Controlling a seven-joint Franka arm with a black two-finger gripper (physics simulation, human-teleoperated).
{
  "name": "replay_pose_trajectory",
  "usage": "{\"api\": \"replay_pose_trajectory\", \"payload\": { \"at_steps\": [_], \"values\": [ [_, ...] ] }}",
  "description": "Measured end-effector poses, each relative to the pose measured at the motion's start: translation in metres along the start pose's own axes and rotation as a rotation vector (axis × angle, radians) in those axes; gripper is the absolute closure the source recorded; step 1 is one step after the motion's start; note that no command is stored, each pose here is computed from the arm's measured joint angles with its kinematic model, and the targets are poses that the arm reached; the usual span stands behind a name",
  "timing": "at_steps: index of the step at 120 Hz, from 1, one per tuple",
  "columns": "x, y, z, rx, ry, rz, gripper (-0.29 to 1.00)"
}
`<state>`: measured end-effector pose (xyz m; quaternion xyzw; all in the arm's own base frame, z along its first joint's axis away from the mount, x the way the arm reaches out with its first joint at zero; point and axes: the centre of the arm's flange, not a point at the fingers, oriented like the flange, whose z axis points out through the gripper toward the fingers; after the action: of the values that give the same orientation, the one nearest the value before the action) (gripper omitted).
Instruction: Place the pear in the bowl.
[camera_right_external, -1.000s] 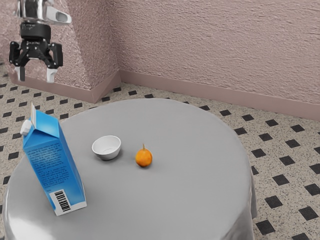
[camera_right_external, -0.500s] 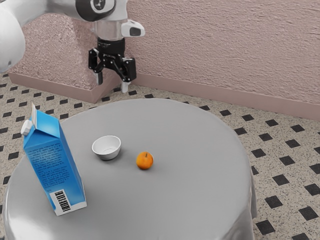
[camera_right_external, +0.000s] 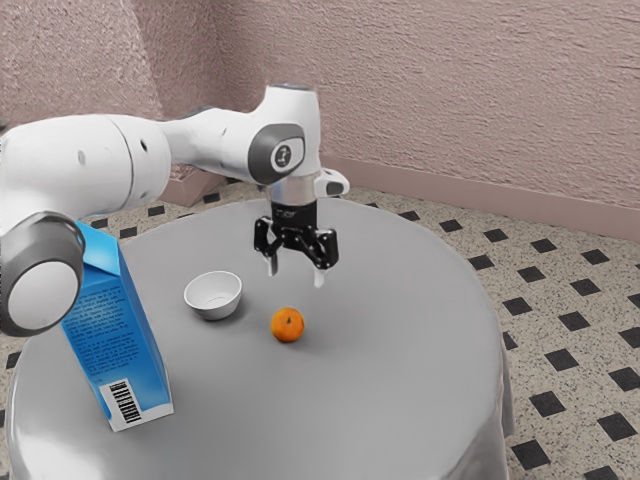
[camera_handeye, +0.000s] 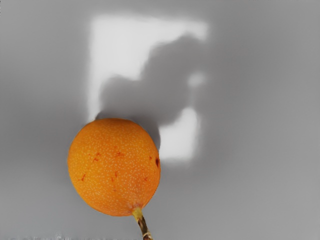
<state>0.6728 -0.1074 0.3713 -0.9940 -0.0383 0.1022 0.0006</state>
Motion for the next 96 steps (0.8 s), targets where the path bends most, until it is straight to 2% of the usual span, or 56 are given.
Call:
{"api": "replay_pose_trajectory", "payload": {
  "at_steps": [36, 50, 72, 96],
  "values": [
    [0.003, -0.024, 0.076, -0.005, -0.106, -0.235, 0.00],
    [-0.009, -0.030, 0.092, -0.025, -0.070, -0.282, 0.01],
    [-0.011, -0.029, 0.087, -0.076, 0.043, -0.318, 0.01],
    [-0.005, -0.030, 0.101, -0.109, 0.075, -0.378, 0.01]
  ]
}}
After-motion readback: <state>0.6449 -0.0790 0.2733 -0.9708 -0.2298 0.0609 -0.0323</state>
